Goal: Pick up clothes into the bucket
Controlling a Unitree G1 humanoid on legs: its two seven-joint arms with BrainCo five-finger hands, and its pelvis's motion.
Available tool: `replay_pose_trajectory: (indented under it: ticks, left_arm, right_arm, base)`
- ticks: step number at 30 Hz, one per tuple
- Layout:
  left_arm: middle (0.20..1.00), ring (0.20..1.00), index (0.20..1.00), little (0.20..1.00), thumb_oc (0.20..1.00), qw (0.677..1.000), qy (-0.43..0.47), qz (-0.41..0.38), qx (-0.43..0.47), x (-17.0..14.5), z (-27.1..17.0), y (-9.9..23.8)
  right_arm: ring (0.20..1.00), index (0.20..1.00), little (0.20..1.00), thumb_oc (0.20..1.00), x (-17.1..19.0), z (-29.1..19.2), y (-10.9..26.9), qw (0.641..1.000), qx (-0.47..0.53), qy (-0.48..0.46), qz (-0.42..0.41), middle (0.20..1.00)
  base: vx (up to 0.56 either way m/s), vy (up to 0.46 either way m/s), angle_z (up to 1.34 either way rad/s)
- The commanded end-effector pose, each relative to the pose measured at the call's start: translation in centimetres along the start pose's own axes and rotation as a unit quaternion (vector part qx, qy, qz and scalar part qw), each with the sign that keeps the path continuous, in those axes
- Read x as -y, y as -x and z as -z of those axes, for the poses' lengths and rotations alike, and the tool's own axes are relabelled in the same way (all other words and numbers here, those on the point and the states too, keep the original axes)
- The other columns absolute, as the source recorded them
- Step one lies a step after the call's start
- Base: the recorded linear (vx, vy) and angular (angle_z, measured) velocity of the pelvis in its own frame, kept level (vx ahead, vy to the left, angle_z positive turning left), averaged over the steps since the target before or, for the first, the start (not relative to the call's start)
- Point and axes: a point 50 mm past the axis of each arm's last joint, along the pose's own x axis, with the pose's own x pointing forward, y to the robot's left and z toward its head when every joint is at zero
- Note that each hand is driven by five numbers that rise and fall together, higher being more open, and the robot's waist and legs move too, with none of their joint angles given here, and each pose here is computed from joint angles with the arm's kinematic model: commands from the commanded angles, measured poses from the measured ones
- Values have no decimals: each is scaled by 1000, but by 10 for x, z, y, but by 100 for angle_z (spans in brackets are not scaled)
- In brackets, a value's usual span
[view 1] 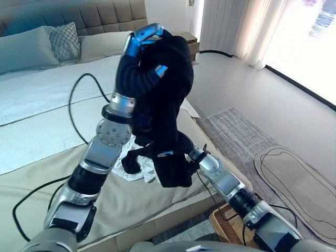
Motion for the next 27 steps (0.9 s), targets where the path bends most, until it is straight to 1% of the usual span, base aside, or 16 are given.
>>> replay_pose_trajectory:
  ticks: [1, 5, 6, 11, 14, 15, 16, 17, 18, 27]
  left_arm:
    - [200, 200, 200, 200, 200, 994, 33, -20, 103, -5, -34, -37]
    - [200, 200, 200, 200, 200, 992, 58, -21, 107, 2, -37, -40]
    - [200, 200, 200, 200, 200, 992, 67, -19, 106, 6, -38, -41]
    - [200, 200, 200, 200, 200, 990, 75, -22, 114, 10, -43, -43]
    - [200, 200, 200, 200, 200, 990, 81, -24, 113, 12, -43, -44]
    - [200, 200, 200, 200, 200, 990, 85, -26, 111, 12, -42, -44]
    - [200, 200, 200, 200, 200, 990, 87, -27, 108, 13, -41, -43]
    - [200, 200, 200, 200, 200, 990, 90, -27, 108, 14, -41, -43]
    - [200, 200, 200, 200, 200, 989, 93, -29, 109, 14, -42, -44]
    - [200, 200, 200, 200, 200, 991, 79, -39, 96, 12, -36, -40]
  right_arm:
    - [1000, 1000, 1000, 1000, -3, -37, -28, 998, 64, 6, 1, 1000]
    - [1000, 1000, 1000, 1000, -5, -39, -36, 998, 58, 7, 31, 1000]
    - [1000, 1000, 1000, 1000, -3, -36, -38, 997, 48, 4, 56, 1000]
    - [1000, 1000, 1000, 1000, 3, -38, -43, 995, 42, 5, 95, 1000]
    - [1000, 1000, 1000, 1000, 2, -39, -44, 995, 44, -1, 92, 1000]
    - [868, 868, 868, 868, 2, -40, -44, 995, 47, 2, 92, 868]
    - [423, 423, 423, 423, 2, -41, -44, 995, 49, 0, 92, 423]
    - [238, 238, 238, 238, 2, -42, -44, 994, 50, -2, 93, 238]
    - [200, 200, 200, 200, 2, -44, -45, 994, 53, -5, 93, 200]
    - [200, 200, 200, 200, 3, -38, -39, 994, 49, -24, 95, 200]
  base:
    - [0, 0, 0]
    - [0, 0, 0]
    - [0, 0, 0]
    - [0, 0, 0]
    - [0, 0, 0]
    - [0, 0, 0]
    - [0, 0, 0]
    - [0, 0, 0]
    - [0, 0, 0]
    - [0, 0, 0]
